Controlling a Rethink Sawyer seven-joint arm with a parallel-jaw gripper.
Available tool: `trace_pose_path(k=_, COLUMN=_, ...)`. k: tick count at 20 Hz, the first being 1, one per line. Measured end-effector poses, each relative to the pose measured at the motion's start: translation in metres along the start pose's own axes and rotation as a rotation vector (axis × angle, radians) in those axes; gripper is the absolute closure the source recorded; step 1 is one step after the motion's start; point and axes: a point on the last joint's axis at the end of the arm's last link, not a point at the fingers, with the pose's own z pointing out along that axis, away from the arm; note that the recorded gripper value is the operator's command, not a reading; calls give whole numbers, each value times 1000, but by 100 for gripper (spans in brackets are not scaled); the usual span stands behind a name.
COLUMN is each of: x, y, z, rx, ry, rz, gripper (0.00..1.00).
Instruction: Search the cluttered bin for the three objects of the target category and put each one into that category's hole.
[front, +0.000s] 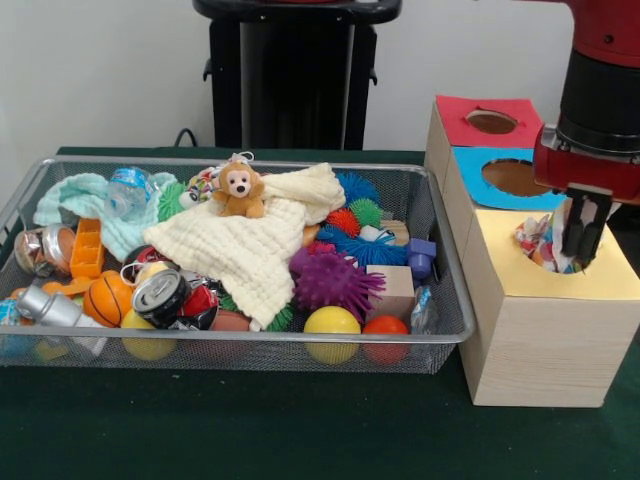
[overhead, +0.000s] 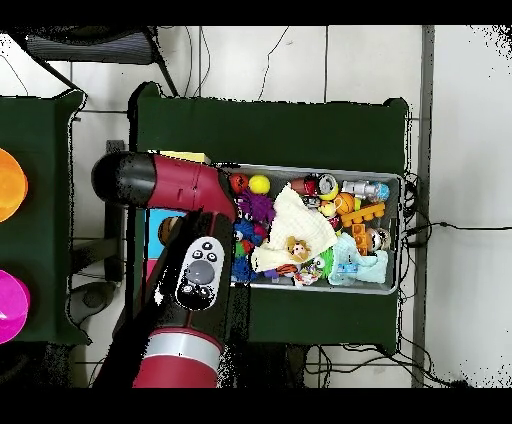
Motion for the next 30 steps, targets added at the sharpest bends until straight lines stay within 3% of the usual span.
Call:
trace_pose_path(k=10, x=18, y=-4, z=16, rx=104, ry=-32, rz=-53, gripper=100)
trace_pose_path(k=21, x=16, y=-6, z=24, rx=119, ry=-19, rz=-49, gripper=100)
trace_pose_path(k=27, x=0, y=-12, z=40, rx=20, ry=10, rz=53, gripper=100)
trace_pose_path(k=30, x=-14, y=-24, z=58, rx=-51, ry=3, rz=133, gripper=100)
